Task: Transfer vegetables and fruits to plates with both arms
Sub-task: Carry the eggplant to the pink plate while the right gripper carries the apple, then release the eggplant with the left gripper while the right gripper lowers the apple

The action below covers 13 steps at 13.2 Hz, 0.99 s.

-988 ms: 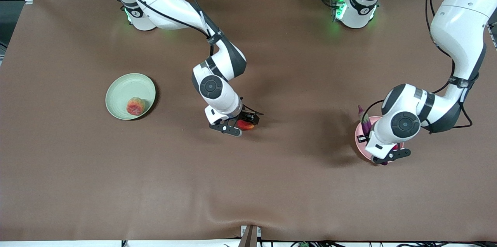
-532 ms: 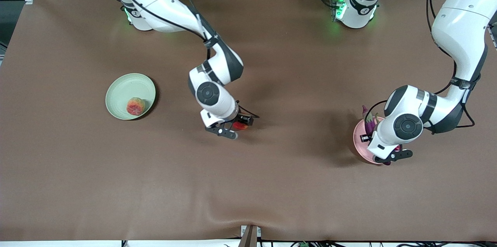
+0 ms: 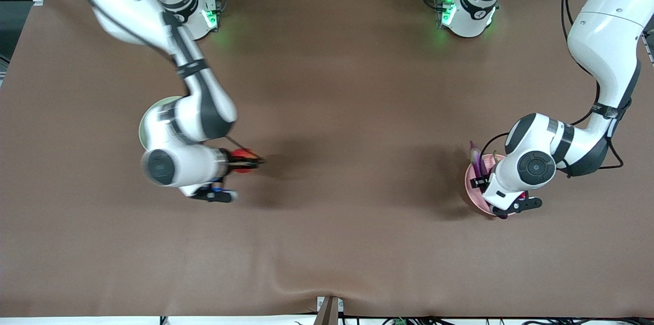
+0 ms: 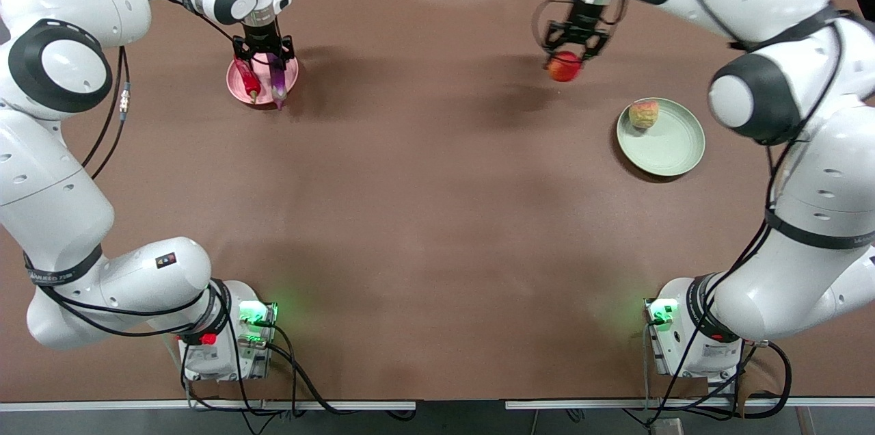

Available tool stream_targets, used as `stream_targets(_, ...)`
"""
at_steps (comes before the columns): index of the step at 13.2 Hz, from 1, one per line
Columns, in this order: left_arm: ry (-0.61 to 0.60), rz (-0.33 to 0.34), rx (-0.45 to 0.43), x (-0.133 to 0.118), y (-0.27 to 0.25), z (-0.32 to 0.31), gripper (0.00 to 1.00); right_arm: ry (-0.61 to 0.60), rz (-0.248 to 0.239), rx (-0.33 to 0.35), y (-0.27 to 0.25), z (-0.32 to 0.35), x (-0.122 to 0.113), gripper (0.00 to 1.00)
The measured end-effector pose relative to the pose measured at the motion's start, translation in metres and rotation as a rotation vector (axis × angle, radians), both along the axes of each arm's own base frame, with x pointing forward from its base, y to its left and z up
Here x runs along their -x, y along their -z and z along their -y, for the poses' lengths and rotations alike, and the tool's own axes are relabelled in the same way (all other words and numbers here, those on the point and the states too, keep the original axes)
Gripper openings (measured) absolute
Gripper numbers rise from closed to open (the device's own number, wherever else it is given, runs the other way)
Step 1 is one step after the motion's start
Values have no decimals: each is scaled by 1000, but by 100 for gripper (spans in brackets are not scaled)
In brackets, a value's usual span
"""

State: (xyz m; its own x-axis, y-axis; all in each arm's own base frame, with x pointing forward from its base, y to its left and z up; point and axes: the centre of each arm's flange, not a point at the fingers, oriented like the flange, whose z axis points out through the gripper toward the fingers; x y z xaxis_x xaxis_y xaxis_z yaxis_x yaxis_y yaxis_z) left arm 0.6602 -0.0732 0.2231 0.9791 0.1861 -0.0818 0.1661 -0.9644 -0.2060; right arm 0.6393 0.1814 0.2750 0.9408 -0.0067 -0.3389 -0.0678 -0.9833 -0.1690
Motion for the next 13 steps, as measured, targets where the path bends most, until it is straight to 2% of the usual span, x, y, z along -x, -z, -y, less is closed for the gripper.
stream_targets(1, 0, 8, -4, -2, -7, 0, 100, -30, -17, -25, 6, 38, 7, 81)
stream_targets(4, -2, 36, -25, -5, -33, -1, 100, -69, -62, -79, 11, 110, 42, 81)
stream_targets(7, -6, 67, -33, -9, -51, -3, 100, -133, -115, -170, 1, 179, 66, 81)
stream_targets(10, 1, 136, -22, -16, -106, 3, 100, -178, -114, -175, -10, 243, 79, 81)
stream_targets(13, -11, 159, 44, -11, -186, -5, 100, -179, -134, -178, 12, 253, 96, 81)
